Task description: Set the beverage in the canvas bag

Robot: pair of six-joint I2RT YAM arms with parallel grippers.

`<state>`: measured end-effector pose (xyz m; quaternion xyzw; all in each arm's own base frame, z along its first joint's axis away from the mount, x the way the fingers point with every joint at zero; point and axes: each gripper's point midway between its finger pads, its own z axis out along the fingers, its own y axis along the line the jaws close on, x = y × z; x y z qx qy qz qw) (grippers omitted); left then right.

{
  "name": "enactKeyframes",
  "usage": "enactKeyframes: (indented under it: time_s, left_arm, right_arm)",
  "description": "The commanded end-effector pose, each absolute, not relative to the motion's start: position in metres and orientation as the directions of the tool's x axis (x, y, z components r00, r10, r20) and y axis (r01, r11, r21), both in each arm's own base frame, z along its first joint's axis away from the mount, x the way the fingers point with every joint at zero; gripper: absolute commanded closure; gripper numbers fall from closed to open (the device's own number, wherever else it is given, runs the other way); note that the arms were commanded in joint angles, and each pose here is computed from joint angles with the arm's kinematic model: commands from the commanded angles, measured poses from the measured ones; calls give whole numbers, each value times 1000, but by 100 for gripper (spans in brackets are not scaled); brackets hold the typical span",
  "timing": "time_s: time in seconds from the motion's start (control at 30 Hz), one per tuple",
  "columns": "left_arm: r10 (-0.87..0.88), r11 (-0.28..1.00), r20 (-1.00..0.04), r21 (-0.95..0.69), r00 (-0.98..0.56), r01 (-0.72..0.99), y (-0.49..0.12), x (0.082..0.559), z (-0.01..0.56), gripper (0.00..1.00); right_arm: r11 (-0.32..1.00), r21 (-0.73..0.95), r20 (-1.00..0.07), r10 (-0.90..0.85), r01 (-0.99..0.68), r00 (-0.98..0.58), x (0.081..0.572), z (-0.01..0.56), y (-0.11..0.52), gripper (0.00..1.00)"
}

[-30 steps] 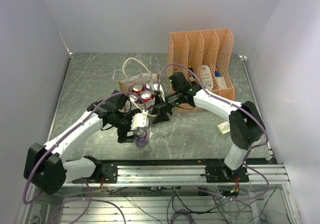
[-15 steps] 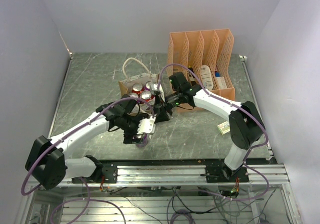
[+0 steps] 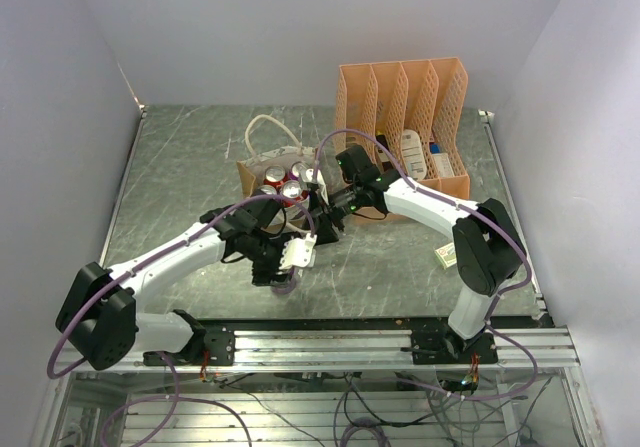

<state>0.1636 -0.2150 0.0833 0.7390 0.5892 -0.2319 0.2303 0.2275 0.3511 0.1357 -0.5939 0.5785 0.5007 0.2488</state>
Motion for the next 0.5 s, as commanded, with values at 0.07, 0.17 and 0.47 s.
enactKeyframes:
  time_s: [0.07, 0.17, 0.47]
  left_arm:
    - [719, -211, -661, 88, 216, 973, -230, 164, 102, 32]
    - [732, -207, -646, 92, 217, 974, -227, 165, 109, 40]
    - [749, -150, -629, 144, 208, 978, -223, 176, 140, 70]
  right_arm:
    - [-215, 292, -882, -437, -932, -175, 228, 133, 351, 49]
    - [-216, 290, -883, -436, -932, -174, 228, 134, 351, 48]
    - [-215, 260, -885, -442, -941, -143, 226, 133, 351, 48]
